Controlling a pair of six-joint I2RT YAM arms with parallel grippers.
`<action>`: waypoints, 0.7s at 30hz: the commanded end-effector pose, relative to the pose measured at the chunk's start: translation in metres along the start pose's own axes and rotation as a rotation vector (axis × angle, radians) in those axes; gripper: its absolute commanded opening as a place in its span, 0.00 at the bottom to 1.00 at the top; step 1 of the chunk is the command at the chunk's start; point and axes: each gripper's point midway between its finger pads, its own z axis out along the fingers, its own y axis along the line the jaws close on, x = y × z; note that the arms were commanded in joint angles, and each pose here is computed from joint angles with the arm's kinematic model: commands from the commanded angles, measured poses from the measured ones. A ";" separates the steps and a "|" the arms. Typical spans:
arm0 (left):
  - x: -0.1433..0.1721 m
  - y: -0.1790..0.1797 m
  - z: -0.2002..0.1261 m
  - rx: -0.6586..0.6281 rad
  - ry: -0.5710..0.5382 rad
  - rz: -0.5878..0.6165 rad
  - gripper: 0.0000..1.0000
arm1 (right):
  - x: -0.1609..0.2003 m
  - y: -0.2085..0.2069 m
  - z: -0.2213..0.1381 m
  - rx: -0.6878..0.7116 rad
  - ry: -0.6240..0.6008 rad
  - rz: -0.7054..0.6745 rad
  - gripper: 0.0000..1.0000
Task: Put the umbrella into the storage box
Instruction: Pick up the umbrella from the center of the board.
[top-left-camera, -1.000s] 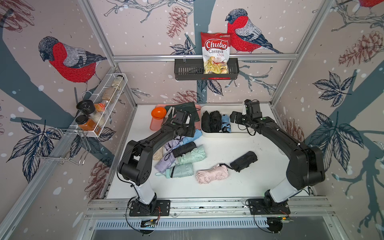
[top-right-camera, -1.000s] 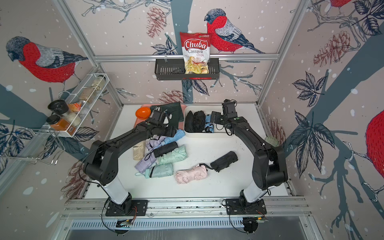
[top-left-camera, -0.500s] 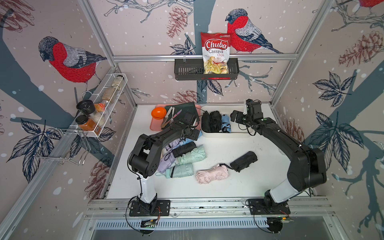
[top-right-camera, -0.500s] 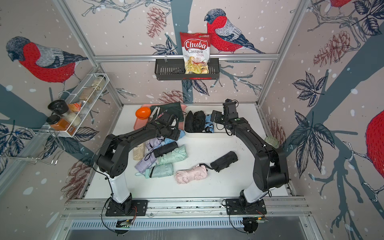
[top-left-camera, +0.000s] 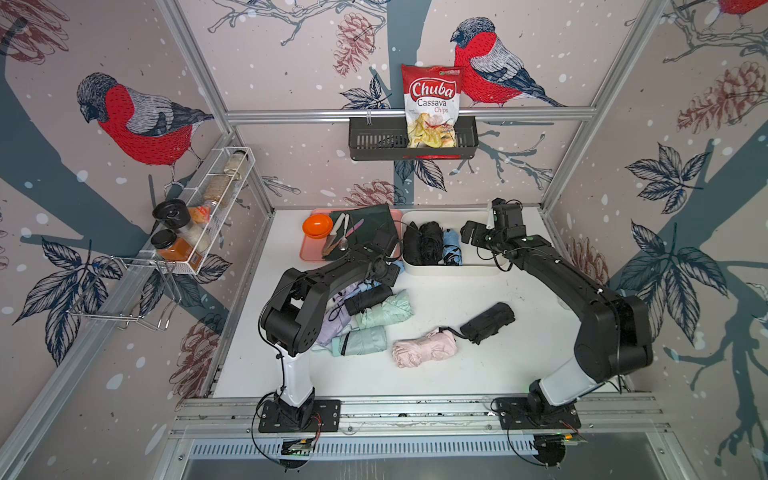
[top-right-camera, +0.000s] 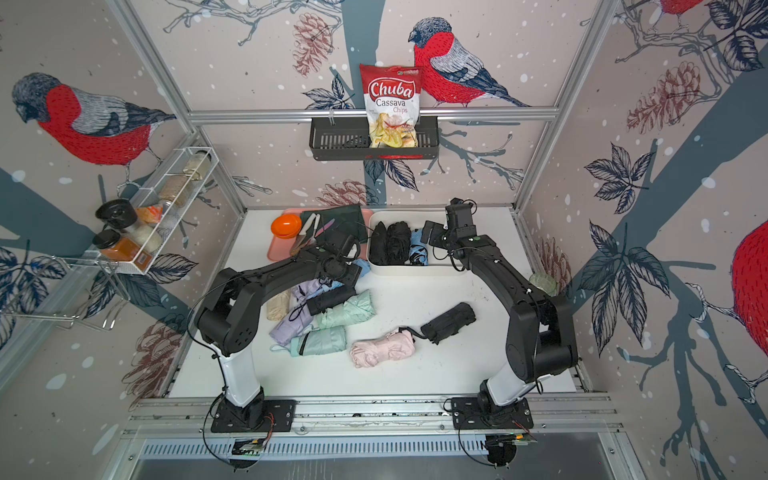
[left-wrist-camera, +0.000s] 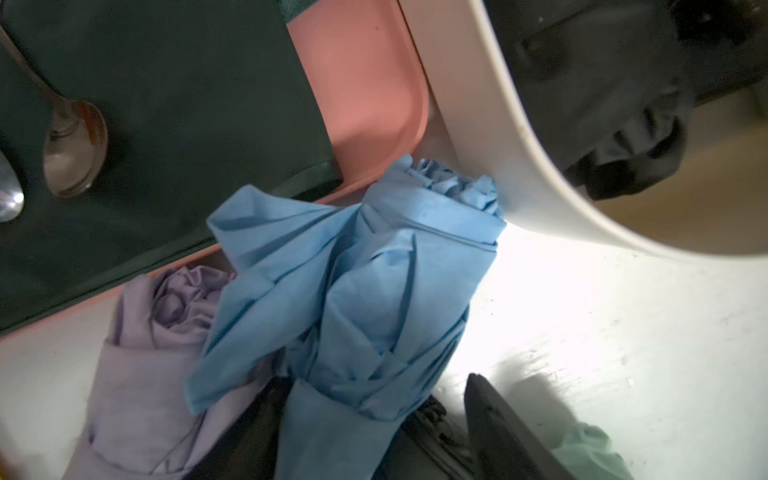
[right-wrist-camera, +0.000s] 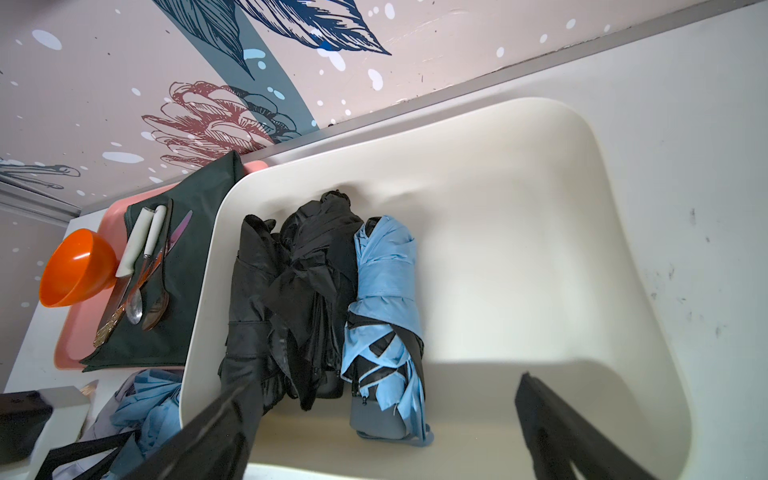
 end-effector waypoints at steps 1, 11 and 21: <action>0.014 0.005 0.008 -0.035 0.058 -0.003 0.69 | -0.003 0.001 0.002 -0.004 -0.012 0.000 1.00; 0.020 0.013 0.030 -0.085 0.113 0.010 0.71 | -0.002 0.002 0.003 -0.009 -0.009 0.003 1.00; 0.009 0.023 0.018 -0.114 0.064 -0.014 0.24 | 0.001 0.007 0.005 -0.029 0.000 0.004 1.00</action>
